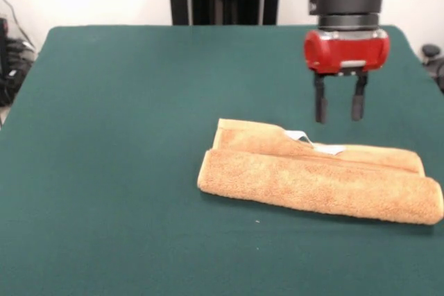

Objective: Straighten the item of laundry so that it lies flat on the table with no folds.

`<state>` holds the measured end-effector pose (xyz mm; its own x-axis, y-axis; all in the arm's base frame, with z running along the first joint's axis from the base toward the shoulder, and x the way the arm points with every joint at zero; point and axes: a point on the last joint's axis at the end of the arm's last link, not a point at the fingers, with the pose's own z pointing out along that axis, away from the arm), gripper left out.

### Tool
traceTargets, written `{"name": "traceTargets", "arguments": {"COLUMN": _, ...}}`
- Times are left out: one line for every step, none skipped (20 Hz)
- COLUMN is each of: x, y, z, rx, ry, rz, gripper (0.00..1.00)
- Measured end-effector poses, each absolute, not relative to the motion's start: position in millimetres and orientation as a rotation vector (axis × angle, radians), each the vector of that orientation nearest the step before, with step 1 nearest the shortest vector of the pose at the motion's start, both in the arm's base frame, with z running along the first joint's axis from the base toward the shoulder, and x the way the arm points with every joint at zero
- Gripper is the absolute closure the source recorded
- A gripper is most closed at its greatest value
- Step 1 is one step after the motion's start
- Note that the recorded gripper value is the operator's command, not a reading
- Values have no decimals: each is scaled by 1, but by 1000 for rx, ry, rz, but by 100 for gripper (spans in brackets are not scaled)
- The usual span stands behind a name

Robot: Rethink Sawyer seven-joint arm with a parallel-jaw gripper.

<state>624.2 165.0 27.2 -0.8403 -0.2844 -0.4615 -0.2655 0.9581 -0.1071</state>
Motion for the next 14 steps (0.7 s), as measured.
{"name": "traceTargets", "arguments": {"x": 619, "y": 173, "z": 22, "rx": -410, "ry": 2594, "rz": -46, "gripper": 0}}
{"name": "traceTargets", "arguments": {"x": 616, "y": 179, "z": 18, "rx": -412, "ry": 2576, "rz": -40, "gripper": 0}}
{"name": "traceTargets", "arguments": {"x": 612, "y": 186, "z": 11, "rx": -401, "ry": 2555, "rz": -32, "gripper": 0}}
{"name": "traceTargets", "arguments": {"x": 609, "y": 190, "z": 7, "rx": -392, "ry": 2540, "rz": -26, "gripper": 0}}
{"name": "traceTargets", "arguments": {"x": 606, "y": 198, "z": -2, "rx": -353, "ry": 2502, "rz": -5, "gripper": 0}}
{"name": "traceTargets", "arguments": {"x": 605, "y": 201, "z": -5, "rx": -326, "ry": 2483, "rz": 8, "gripper": 0}}
{"name": "traceTargets", "arguments": {"x": 606, "y": 204, "z": -11, "rx": -281, "ry": 2448, "rz": 30, "gripper": 0}}
{"name": "traceTargets", "arguments": {"x": 606, "y": 204, "z": -13, "rx": -261, "ry": 2432, "rz": 38, "gripper": 0}}
{"name": "traceTargets", "arguments": {"x": 607, "y": 204, "z": -15, "rx": -241, "ry": 2415, "rz": 47, "gripper": 0}}
{"name": "traceTargets", "arguments": {"x": 610, "y": 202, "z": -19, "rx": -200, "ry": 2382, "rz": 59, "gripper": 0}}
{"name": "traceTargets", "arguments": {"x": 611, "y": 200, "z": -21, "rx": -182, "ry": 2366, "rz": 63, "gripper": 0}}
{"name": "traceTargets", "arguments": {"x": 613, "y": 197, "z": -22, "rx": -162, "ry": 2344, "rz": 69, "gripper": 0}}
{"name": "traceTargets", "arguments": {"x": 618, "y": 188, "z": -24, "rx": -127, "ry": 2309, "rz": 70, "gripper": 0}}
{"name": "traceTargets", "arguments": {"x": 619, "y": 185, "z": -25, "rx": -116, "ry": 2298, "rz": 69, "gripper": 0}}
